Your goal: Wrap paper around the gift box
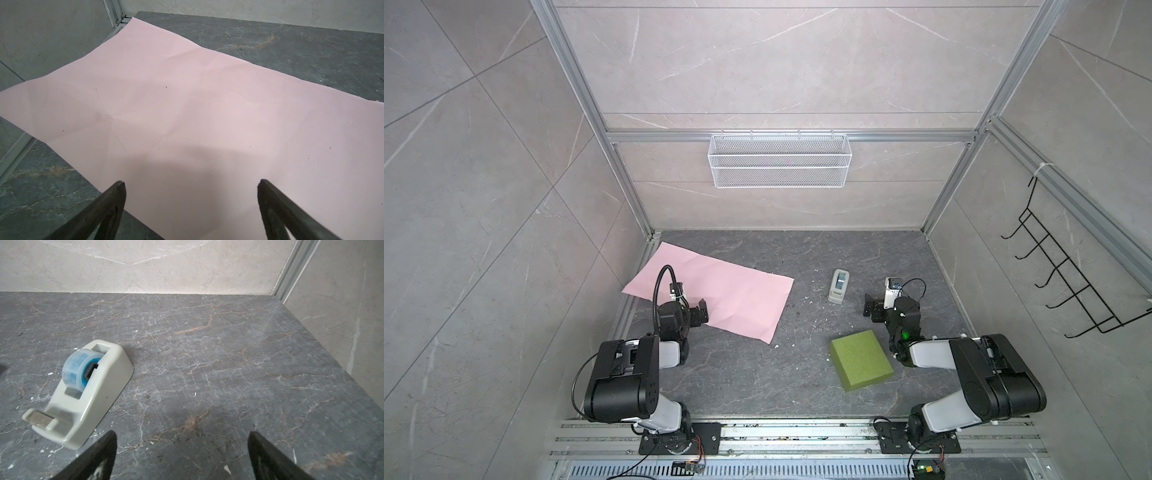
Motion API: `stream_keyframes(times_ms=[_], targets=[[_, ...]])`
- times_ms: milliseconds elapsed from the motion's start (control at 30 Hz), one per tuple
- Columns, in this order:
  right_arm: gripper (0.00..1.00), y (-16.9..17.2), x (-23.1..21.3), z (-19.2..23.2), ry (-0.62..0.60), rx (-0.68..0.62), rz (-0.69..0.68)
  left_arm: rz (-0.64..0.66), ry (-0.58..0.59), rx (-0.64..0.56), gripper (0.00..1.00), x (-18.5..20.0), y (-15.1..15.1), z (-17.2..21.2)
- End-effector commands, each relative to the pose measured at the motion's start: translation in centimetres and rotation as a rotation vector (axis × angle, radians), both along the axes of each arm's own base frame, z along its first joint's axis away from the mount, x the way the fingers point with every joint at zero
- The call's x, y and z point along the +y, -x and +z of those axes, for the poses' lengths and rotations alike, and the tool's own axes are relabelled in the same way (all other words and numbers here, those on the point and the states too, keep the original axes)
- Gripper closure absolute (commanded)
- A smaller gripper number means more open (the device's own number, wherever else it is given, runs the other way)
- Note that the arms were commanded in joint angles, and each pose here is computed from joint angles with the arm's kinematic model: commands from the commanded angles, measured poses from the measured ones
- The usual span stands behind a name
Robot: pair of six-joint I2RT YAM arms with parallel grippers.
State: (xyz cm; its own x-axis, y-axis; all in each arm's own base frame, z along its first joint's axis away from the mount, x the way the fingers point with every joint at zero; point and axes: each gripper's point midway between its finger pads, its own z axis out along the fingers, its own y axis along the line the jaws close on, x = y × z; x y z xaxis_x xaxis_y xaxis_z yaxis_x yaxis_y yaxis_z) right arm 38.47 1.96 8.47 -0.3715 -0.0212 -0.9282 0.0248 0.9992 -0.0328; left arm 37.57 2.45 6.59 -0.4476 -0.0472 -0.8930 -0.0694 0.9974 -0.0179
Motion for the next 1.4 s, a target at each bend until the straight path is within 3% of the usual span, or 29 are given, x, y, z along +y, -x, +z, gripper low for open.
stream_keyframes(times_ms=[0,1033,1167,1300,1367], targets=[[0.01,-0.3,0.2,0.8,0.01,-0.03,0.015,0.006,-0.002,-0.07,0.0,0.3,-1.0,1.9],[0.01,-0.3,0.0,1.4,0.021,-0.043,-0.002,0.008,-0.004,-0.074,0.0,0.3,-0.9,2.0],[0.01,0.7,-1.6,3.5,0.028,-0.065,-0.111,0.076,-0.006,-0.072,0.0,1.4,-0.6,3.3],[0.01,3.1,-5.2,5.6,-0.044,-0.041,-0.355,0.257,0.041,-0.004,0.0,3.7,0.7,5.3],[0.0,3.5,-4.0,6.6,-0.125,0.039,-0.319,0.352,0.117,0.015,0.0,4.4,1.5,6.5]])
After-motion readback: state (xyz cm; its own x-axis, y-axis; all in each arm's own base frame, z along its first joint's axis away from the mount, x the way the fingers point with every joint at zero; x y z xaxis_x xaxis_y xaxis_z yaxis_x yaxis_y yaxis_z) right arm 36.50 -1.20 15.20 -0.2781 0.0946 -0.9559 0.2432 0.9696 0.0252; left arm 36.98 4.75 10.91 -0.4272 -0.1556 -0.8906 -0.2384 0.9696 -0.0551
